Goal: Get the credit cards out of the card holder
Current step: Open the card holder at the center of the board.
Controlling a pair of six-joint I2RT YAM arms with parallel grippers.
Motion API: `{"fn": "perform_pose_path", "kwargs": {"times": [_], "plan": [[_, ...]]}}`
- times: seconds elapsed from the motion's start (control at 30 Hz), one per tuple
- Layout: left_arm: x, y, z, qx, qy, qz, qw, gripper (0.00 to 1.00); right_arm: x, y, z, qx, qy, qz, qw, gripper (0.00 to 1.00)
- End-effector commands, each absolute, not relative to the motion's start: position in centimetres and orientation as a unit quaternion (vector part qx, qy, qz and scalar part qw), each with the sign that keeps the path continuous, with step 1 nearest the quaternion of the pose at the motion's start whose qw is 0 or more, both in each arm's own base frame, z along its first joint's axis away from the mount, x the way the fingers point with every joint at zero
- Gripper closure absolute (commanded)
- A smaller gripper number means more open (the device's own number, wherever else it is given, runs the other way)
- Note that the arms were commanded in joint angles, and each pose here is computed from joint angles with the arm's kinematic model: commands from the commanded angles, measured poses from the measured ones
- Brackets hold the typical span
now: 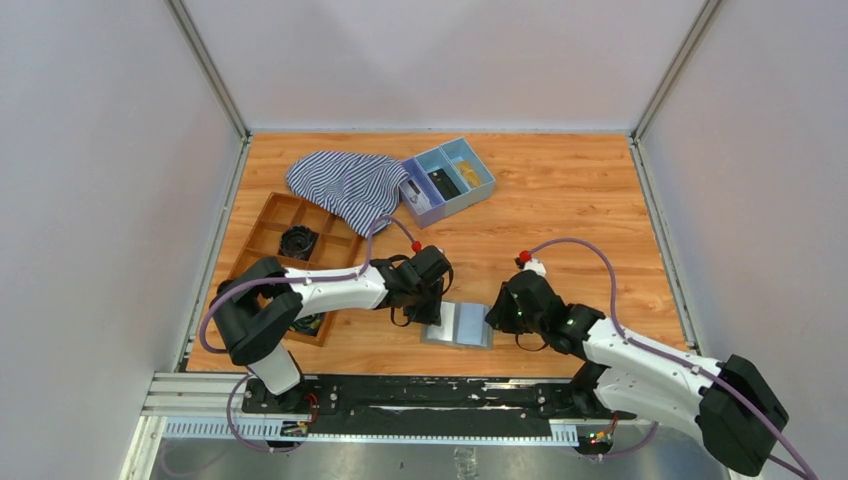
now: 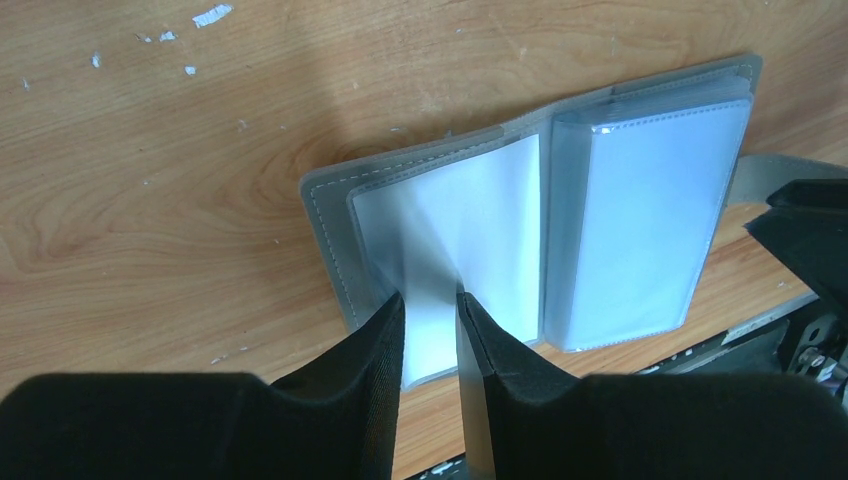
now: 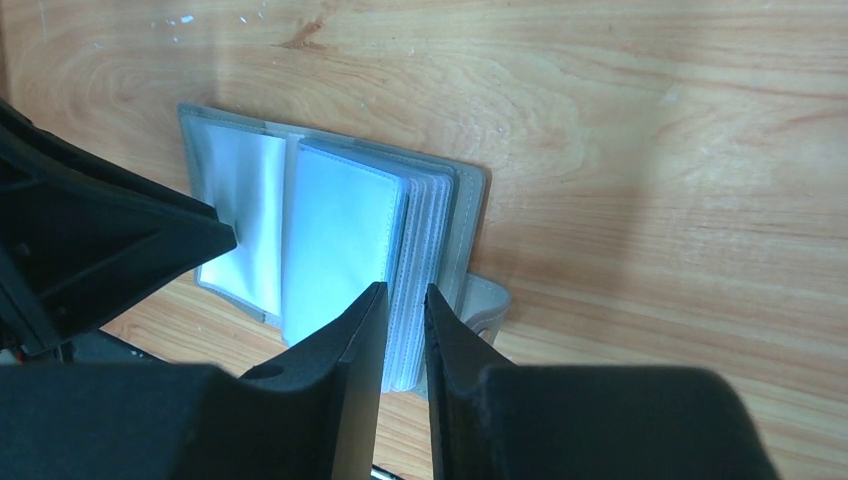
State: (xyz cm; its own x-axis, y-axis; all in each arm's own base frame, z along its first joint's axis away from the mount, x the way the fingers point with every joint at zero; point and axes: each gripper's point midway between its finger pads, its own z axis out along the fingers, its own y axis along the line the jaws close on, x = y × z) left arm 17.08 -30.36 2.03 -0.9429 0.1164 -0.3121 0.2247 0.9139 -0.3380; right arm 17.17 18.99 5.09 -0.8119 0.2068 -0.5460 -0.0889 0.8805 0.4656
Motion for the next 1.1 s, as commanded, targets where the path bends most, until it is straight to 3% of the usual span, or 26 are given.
{"fn": "perform_pose_path", "kwargs": {"times": [0.0,1.07], "plan": [[16.6,-29.7,0.6,0.097,0.973,-0.165,0.128,0.71,17.1,19.3,4.1,0.025,0.925,0.241,0.291,0.76],[16.3,-30.0,1.1,0.097,0.969,-0.184,0.130,0.70,16.9,23.4,5.1,-0.027,0.919,0.276,0.281,0.76]]}}
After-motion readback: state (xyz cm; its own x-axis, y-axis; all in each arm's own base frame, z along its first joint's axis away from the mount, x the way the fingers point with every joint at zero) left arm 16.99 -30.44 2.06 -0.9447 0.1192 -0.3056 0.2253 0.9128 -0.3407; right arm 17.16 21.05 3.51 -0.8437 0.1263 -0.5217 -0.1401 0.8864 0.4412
